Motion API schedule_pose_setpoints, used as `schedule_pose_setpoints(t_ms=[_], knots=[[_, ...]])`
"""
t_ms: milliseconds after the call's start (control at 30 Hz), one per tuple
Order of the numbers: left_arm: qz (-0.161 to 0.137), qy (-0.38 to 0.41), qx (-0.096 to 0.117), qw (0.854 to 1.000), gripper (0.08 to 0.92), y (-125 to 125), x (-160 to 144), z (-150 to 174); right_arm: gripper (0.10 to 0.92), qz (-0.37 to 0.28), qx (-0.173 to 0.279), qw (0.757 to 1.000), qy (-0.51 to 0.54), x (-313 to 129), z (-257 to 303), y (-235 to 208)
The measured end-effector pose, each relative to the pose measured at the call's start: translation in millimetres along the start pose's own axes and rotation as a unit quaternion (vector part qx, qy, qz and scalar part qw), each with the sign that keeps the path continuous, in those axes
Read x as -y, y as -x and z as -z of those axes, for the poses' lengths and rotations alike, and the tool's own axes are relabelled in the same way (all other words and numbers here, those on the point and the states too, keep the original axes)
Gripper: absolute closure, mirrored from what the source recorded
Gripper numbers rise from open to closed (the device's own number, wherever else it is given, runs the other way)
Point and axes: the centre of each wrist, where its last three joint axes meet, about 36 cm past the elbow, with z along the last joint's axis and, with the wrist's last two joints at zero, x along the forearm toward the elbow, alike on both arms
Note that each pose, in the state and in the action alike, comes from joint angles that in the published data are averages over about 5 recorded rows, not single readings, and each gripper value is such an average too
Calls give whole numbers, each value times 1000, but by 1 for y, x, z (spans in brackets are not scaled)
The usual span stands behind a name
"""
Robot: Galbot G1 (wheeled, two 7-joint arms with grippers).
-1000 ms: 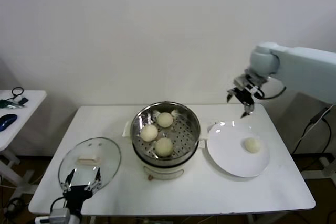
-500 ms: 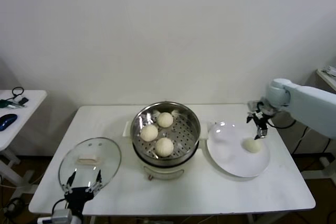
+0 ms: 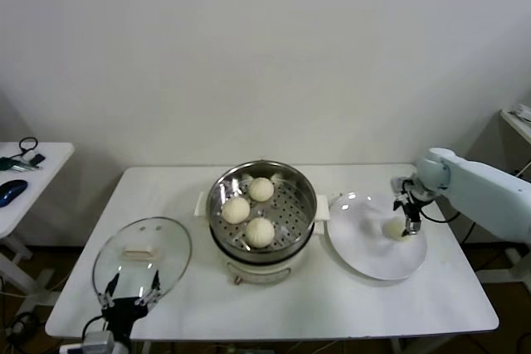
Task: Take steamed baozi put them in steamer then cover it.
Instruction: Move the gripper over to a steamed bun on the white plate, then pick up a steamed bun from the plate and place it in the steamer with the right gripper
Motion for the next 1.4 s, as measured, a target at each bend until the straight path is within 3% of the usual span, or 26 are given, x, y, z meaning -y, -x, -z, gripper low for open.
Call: schedule_pose_setpoints(t_ms=[133,400,667,900,1167,1400], knots=[[-1,0,-1,1000,177,0,1,-1,231,3,-1,1000,5,-1,-2,5],[-4,0,-3,1000,177,1,3,-2,392,8,-1,1000,11,-3,-9,4],[-9,1,-1,1000,177,1,5,0,428,1,8,1000,15,1,-9,-20],[-11,7,-1,1000,177,0,4,3,428,-22,44,999,-18,20,33,-98],[-14,10,1,1000,177,-2,5,5,428,-51,117,989,-78,21,129,-218],[-12,10,3,1000,177,-5,5,7,428,-51,153,980,-121,0,214,-257]])
